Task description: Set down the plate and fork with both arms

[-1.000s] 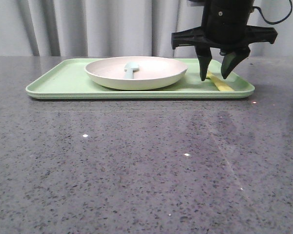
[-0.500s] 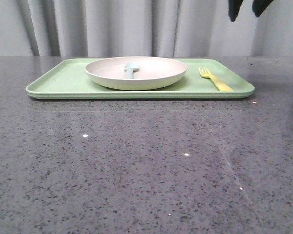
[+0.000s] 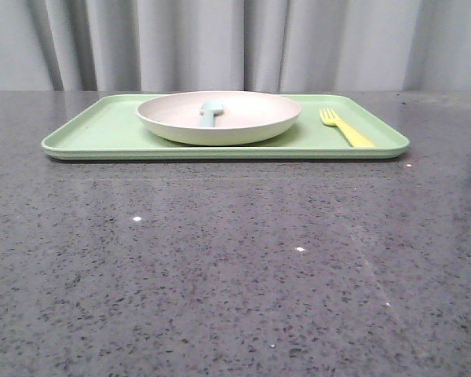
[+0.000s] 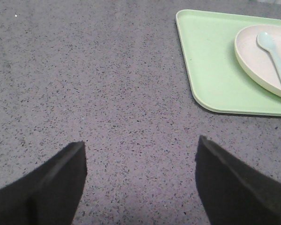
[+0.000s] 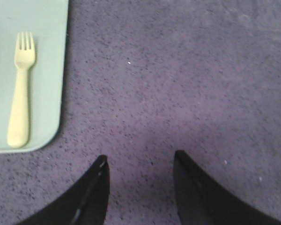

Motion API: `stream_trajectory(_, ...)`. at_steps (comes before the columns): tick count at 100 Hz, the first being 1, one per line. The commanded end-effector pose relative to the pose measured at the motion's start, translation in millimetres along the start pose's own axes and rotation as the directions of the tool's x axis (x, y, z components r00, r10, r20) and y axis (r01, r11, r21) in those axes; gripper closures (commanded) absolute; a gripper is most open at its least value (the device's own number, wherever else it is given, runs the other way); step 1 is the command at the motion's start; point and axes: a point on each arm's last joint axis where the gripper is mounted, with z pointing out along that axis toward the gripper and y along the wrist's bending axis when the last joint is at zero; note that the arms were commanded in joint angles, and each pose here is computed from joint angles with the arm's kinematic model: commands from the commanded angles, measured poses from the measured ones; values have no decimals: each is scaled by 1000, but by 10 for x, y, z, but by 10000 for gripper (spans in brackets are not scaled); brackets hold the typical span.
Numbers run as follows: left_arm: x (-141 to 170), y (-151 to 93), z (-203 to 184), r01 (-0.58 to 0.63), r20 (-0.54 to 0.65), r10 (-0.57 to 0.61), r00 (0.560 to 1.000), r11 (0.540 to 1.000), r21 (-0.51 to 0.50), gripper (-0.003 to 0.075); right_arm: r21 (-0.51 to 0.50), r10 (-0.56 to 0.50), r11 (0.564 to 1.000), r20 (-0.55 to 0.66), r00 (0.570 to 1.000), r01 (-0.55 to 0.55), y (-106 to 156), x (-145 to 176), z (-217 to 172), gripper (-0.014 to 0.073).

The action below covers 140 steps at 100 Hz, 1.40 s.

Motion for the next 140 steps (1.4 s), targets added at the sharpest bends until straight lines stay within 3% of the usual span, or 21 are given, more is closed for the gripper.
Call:
stream_trajectory(1, -137, -25, -41, 11, 91, -12, 996, 1000, 14, 239, 2, -12, 1000, 122, 992, 12, -140, 55, -224, 252)
stream_trajectory(51, -137, -25, -41, 11, 91, -12, 996, 1000, 14, 239, -33, 3, 999, 206, 979, 4, -451, 1071, -492, 252)
stream_trajectory(97, -137, -25, -41, 11, 91, -12, 996, 1000, 14, 248, -71, 18, 997, 290, 957, 3, -470, 1143, -564, 275)
stream_trajectory(109, -137, -25, -41, 11, 91, -12, 996, 1000, 14, 329, -72, 18, 997, 290, 957, 3, -469, 1143, -564, 406)
stream_trajectory(127, -137, -25, -41, 11, 91, -12, 996, 1000, 14, 584, -72, 18, 997, 290, 957, 3, -469, 1143, -564, 694)
stream_trajectory(136, -137, -25, -41, 11, 91, -12, 996, 1000, 14, 726, -72, 18, 997, 290, 957, 3, -469, 1143, -564, 712)
stream_trajectory(140, -138, -25, -41, 11, 92, -12, 996, 1000, 15, 738, -72, 18, 997, 290, 957, 3, -469, 1143, -564, 715)
